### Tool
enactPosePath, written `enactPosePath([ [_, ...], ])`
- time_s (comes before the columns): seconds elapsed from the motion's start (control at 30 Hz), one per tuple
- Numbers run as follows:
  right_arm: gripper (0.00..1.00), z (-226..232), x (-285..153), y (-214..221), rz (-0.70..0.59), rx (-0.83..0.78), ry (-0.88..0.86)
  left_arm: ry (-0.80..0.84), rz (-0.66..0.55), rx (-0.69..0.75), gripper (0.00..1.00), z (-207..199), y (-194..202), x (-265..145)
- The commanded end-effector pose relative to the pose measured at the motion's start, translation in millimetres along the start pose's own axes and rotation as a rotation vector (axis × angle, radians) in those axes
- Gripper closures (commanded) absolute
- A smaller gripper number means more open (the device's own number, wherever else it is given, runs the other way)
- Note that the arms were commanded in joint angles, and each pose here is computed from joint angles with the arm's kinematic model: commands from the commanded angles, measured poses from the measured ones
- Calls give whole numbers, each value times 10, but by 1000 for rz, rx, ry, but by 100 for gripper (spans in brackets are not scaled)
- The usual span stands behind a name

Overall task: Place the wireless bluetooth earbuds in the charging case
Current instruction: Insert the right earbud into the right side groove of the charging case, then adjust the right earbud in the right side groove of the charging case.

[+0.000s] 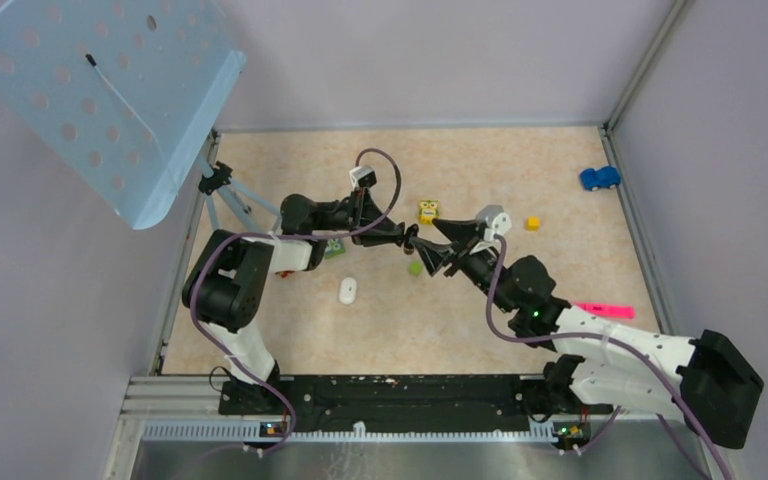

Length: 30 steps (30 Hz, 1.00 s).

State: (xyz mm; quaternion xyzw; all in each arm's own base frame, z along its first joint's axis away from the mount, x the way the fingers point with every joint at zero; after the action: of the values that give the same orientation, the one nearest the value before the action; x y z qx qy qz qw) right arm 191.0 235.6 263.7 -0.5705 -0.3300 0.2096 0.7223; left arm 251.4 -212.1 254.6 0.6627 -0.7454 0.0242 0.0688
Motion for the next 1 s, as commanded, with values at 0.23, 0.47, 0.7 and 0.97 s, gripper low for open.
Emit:
enactPosePath([
  [0.23,38,-14,10,-320,-52,98,94,-15,-8,47,100,-36,-12,-4],
  [0.47,47,-168,37,-408,16,253,263,-84,-13,59,100,-13,-42,6],
  [0.7,80,-426,103,-177,193,321,401,-115,-13,86,100,-44,-70,19],
  [0.97,84,-331,313,-43,286,334,284,-116,-17,87,100,-51,-60,19],
])
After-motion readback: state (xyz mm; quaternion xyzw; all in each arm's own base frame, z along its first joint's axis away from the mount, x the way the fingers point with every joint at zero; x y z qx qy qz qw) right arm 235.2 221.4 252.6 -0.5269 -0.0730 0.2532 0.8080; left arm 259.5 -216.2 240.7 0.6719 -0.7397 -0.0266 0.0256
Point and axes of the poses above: each gripper's point midway between its finger pads, its own x axis out along the fingers, its own z axis along the line the jaws close on, y = z × x, the point moved 7 cm from there along -x, back along the fingers, and after that the axes turned 2 degrees about -x, right-handed, at the moved point
